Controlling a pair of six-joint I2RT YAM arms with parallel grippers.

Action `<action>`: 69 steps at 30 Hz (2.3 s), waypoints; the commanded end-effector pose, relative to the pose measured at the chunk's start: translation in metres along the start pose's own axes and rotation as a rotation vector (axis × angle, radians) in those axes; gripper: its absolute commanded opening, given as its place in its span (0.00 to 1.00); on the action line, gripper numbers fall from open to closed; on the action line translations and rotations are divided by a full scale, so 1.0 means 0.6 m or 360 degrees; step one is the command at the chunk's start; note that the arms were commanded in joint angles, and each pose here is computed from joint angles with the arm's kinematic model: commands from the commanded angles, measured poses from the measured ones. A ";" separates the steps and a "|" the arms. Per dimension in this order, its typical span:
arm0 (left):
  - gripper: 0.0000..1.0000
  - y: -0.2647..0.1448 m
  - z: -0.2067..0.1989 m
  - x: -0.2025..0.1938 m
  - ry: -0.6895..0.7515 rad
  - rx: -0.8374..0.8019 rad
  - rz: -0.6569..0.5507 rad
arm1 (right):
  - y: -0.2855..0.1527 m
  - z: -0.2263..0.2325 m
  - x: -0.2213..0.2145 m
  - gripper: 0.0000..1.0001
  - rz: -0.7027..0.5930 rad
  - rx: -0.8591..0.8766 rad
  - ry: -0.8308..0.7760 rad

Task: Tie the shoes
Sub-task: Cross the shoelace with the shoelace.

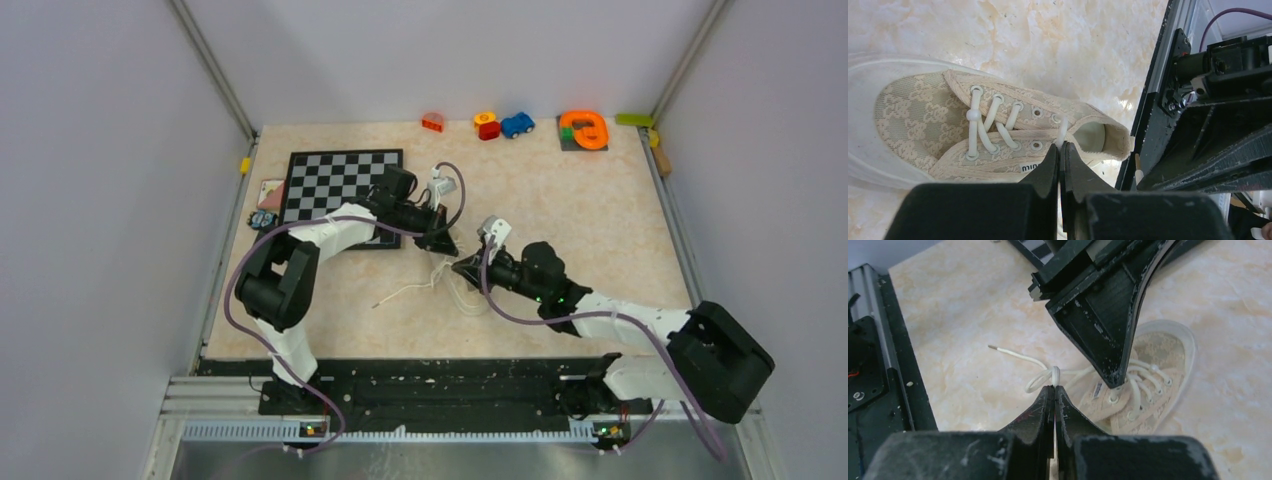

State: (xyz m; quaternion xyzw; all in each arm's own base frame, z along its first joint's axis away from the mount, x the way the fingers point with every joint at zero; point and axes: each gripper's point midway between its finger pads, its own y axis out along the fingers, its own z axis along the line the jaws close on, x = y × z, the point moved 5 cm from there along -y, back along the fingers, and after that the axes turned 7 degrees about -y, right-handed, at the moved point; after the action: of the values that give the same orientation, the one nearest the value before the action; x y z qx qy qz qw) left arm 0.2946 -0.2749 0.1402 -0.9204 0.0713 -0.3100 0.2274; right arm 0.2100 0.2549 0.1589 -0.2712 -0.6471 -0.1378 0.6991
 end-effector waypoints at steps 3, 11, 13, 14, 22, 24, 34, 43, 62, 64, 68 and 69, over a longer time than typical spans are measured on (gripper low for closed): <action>0.00 0.003 -0.006 0.018 0.0009 -0.0069 -0.0010 | 0.004 0.001 0.052 0.00 -0.0453 0.0486 -0.0204; 0.00 0.000 0.001 0.017 0.0001 -0.0063 -0.0008 | 0.036 -0.017 0.039 0.00 -0.0433 0.0808 -0.0336; 0.00 0.001 0.001 0.017 -0.0002 -0.0071 -0.0003 | 0.040 -0.030 0.037 0.00 -0.0457 0.0844 -0.0330; 0.00 0.001 0.000 0.018 0.0001 -0.0073 -0.0004 | 0.039 -0.033 0.037 0.00 -0.0485 0.0867 -0.0347; 0.00 0.001 0.003 0.018 -0.0004 -0.0079 0.0006 | 0.059 -0.060 0.016 0.00 -0.0484 0.0945 -0.0415; 0.00 0.002 0.003 0.017 -0.0007 -0.0087 0.0009 | 0.062 -0.066 0.011 0.00 -0.0485 0.0954 -0.0424; 0.00 0.003 0.005 0.015 -0.0017 -0.0095 0.0021 | 0.081 -0.107 -0.008 0.00 -0.0448 0.0916 -0.0552; 0.00 0.002 0.004 0.016 -0.0016 -0.0101 0.0024 | 0.080 -0.138 -0.036 0.00 -0.0389 0.0912 -0.0580; 0.00 0.011 0.004 0.025 -0.0045 -0.0165 0.0041 | 0.070 -0.117 -0.009 0.00 -0.0579 0.1115 -0.0654; 0.00 0.012 0.006 0.025 -0.0047 -0.0165 0.0042 | 0.070 -0.116 -0.011 0.00 -0.0578 0.1132 -0.0647; 0.00 0.012 0.008 0.027 -0.0047 -0.0153 0.0039 | 0.068 -0.113 -0.022 0.00 -0.0568 0.1137 -0.0629; 0.00 0.012 0.008 0.027 -0.0045 -0.0156 0.0039 | 0.070 -0.115 -0.026 0.00 -0.0563 0.1123 -0.0622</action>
State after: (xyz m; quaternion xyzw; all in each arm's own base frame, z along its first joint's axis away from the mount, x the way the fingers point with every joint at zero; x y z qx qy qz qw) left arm 0.3039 -0.2788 0.1294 -0.9357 0.0954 -0.2714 0.2045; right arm 0.2859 0.2502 0.1277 0.0596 -0.7903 0.0259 0.6092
